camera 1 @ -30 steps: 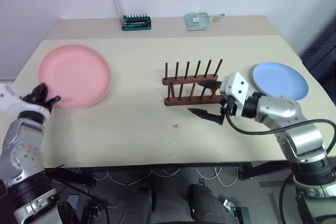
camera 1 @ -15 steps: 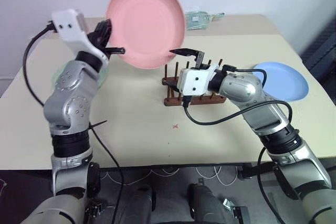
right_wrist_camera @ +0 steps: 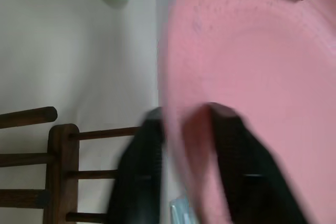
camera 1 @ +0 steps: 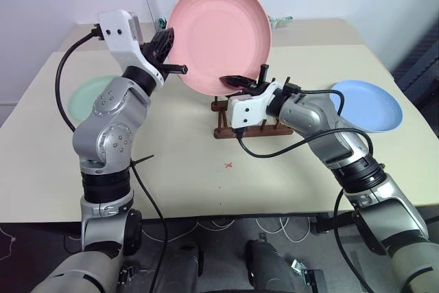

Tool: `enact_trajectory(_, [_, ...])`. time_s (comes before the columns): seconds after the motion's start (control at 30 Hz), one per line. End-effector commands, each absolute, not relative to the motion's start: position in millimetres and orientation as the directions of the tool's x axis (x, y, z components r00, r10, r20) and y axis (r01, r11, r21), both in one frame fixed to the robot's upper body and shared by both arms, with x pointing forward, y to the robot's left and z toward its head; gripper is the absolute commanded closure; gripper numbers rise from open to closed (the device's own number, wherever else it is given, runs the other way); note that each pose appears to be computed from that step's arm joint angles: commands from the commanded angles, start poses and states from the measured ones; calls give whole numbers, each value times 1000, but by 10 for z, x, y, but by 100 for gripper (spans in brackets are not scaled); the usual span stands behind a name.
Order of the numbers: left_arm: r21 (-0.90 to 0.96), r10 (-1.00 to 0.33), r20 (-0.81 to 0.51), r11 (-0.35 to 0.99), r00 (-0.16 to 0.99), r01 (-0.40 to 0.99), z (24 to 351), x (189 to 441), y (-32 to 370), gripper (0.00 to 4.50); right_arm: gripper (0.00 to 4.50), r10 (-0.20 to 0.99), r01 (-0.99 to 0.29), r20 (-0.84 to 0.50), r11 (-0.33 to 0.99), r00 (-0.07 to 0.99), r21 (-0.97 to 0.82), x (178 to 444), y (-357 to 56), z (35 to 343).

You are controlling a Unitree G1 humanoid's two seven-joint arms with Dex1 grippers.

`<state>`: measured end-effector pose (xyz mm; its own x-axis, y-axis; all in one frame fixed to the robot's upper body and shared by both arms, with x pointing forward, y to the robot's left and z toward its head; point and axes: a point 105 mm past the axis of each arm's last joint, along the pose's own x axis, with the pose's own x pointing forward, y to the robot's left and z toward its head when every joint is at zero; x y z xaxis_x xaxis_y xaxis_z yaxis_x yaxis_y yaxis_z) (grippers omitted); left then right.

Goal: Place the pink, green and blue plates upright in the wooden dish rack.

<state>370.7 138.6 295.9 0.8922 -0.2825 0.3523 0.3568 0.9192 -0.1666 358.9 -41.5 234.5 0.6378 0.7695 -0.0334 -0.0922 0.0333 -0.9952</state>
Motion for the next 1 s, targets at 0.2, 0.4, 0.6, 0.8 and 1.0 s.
enact_trajectory(0.2, [-429,-66,518,842,853,327,3371,3646,1793,156,450,750,3,63,80,659,-997,3605,-519,2488])
enact_trajectory(0.4, [-396,32,516,895,856,205,3359,3669,2117,156,450,698,-31,150,240,700,-970,3601,-841,2624])
enact_trajectory(0.6, [80,-404,269,914,875,397,2510,3524,1928,156,450,645,-460,345,745,682,-484,3285,-1451,3023])
enact_trajectory(0.8, [105,-637,21,768,771,632,1882,3215,1778,156,450,659,-712,438,699,611,-58,3005,-1627,3161])
enact_trajectory(1.0, [71,-786,-69,610,614,789,1615,2950,1443,156,450,672,-731,346,680,655,63,3025,-1640,2899])
